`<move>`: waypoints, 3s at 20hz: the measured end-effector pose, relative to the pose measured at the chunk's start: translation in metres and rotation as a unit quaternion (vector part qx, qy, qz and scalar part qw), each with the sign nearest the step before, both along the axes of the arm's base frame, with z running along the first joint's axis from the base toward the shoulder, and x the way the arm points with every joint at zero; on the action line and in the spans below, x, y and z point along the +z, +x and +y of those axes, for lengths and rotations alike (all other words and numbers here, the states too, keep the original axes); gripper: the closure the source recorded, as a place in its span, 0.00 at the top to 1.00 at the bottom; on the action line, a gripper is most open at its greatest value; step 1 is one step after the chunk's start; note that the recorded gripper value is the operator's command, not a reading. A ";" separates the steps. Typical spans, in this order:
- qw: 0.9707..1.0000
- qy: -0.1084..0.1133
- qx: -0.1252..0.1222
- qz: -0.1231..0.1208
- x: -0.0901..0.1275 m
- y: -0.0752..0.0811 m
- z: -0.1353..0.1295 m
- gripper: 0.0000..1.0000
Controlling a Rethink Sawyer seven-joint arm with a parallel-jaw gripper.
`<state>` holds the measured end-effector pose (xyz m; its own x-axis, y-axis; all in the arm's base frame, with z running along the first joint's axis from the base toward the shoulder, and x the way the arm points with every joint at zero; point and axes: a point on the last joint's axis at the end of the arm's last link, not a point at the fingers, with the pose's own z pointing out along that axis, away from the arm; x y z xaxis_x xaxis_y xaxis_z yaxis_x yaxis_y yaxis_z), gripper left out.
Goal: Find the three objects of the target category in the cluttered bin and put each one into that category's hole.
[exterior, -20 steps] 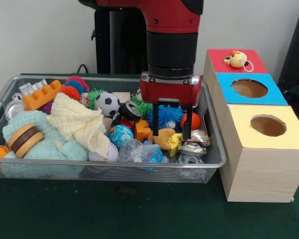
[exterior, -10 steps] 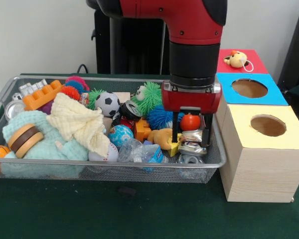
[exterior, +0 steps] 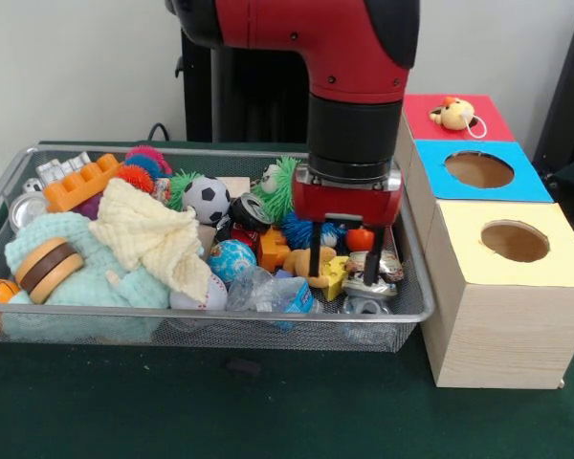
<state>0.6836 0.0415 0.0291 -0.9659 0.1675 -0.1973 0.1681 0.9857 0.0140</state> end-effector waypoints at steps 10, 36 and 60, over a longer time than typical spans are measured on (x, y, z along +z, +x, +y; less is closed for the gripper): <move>1.000 -0.015 -0.019 0.015 -0.014 -0.011 -0.032 1.00; 1.000 -0.028 -0.012 0.000 -0.042 -0.032 -0.030 1.00; 0.999 -0.023 -0.013 0.025 -0.077 -0.046 -0.029 1.00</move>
<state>0.6371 0.0125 -0.0479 -0.9701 0.1846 -0.1575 0.1931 0.9804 -0.0402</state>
